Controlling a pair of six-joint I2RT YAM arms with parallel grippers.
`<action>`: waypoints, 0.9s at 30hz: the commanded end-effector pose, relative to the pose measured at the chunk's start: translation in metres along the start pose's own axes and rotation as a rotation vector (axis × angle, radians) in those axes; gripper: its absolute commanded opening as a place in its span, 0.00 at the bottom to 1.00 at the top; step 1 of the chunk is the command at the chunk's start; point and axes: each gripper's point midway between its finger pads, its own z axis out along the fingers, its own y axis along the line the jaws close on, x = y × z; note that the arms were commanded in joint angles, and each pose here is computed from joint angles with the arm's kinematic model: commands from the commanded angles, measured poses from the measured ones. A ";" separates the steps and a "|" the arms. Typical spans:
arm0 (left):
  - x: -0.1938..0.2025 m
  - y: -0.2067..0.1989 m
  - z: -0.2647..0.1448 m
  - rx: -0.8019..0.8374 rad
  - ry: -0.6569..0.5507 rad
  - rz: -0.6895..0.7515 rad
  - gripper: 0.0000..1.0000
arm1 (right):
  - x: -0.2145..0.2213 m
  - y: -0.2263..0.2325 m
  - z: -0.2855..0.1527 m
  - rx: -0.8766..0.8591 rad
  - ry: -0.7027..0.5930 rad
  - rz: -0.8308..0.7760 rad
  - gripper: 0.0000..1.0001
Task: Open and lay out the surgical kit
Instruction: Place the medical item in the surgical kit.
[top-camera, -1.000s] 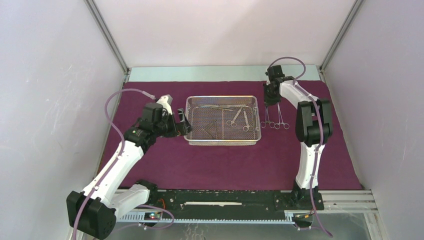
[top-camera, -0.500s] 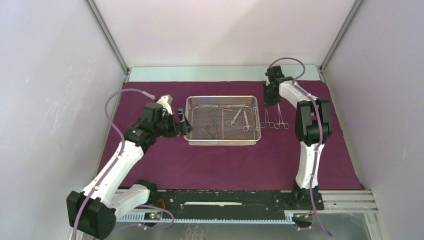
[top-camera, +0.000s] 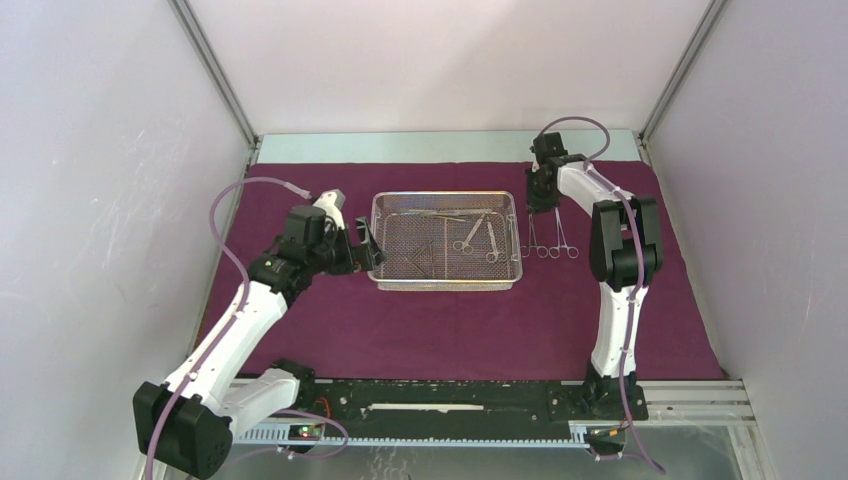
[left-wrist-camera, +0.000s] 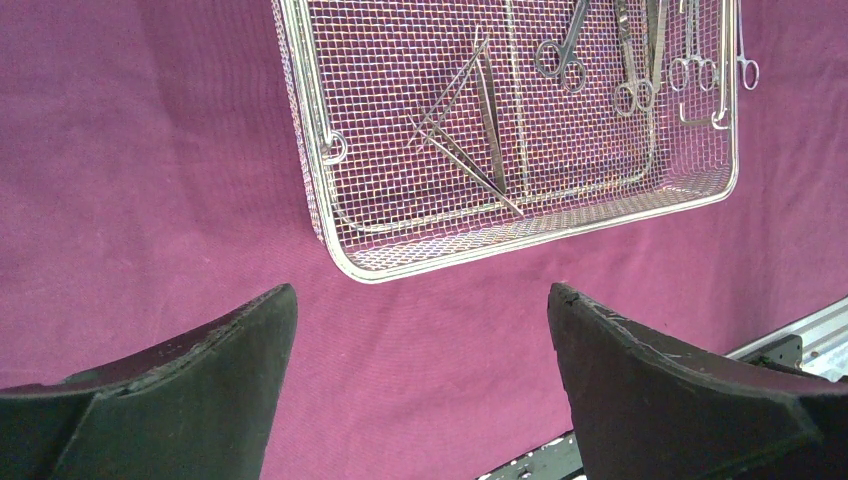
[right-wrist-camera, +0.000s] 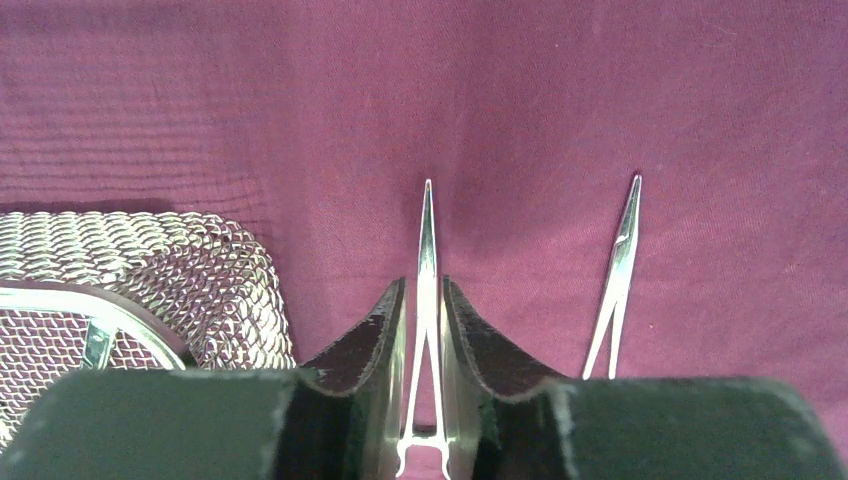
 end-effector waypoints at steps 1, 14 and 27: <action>0.000 0.000 0.001 0.016 -0.007 0.005 1.00 | -0.006 0.001 -0.001 -0.007 -0.016 0.015 0.30; -0.001 -0.001 0.000 0.020 -0.011 0.006 1.00 | -0.025 0.002 -0.034 0.022 -0.059 0.036 0.65; -0.001 -0.004 -0.001 0.032 -0.012 0.006 1.00 | -0.033 0.021 -0.084 0.057 -0.116 0.025 0.87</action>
